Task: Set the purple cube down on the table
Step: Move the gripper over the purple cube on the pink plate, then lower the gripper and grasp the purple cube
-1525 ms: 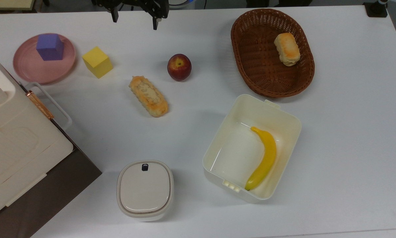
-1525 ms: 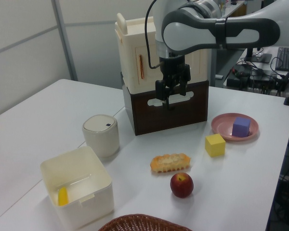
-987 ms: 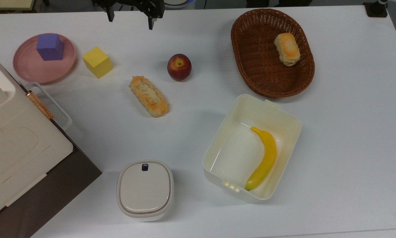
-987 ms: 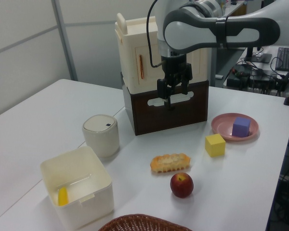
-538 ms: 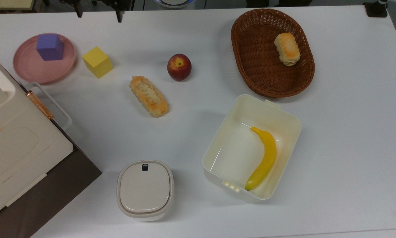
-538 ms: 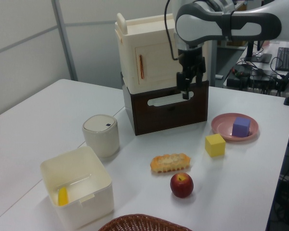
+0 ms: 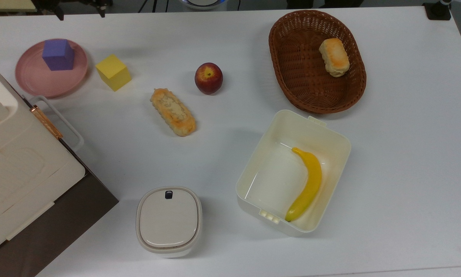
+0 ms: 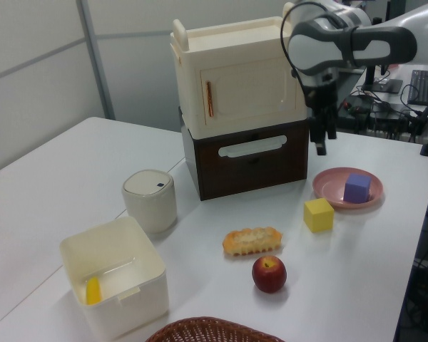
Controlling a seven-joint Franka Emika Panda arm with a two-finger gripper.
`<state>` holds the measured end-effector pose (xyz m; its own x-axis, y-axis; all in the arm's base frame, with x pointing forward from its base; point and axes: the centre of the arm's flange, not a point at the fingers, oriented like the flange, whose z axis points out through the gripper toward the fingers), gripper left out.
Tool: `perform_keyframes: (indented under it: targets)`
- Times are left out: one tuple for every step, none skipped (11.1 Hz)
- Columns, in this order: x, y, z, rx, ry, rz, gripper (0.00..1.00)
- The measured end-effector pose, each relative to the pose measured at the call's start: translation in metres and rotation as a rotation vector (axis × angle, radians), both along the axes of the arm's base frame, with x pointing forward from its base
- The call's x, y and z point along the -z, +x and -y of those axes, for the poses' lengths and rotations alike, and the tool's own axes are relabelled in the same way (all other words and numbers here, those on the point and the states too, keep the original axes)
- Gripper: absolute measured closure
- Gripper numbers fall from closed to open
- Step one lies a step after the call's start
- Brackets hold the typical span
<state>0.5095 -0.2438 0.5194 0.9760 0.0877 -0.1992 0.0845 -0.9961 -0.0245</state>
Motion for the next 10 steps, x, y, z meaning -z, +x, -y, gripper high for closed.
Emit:
perform_keyframes:
  targets:
    - [0.018,-0.005,0.016,0.002,0.020,-0.028,0.00]
    - [0.036,-0.008,0.029,0.009,0.037,-0.054,0.00]
    - [0.053,-0.010,0.043,0.015,0.050,-0.069,0.00]
    - [0.068,-0.013,0.058,0.025,0.060,-0.077,0.00]
    - [0.078,-0.015,0.071,0.039,0.060,-0.076,0.00]
    - [0.084,-0.019,0.084,0.058,0.056,-0.069,0.00]
    - [0.087,-0.024,0.097,0.079,0.051,-0.058,0.00]
    - [0.090,-0.029,0.109,0.091,0.044,-0.048,0.00]
    - [0.097,-0.030,0.118,0.091,0.027,-0.048,0.00]
    - [0.108,-0.029,0.123,0.084,0.012,-0.061,0.00]
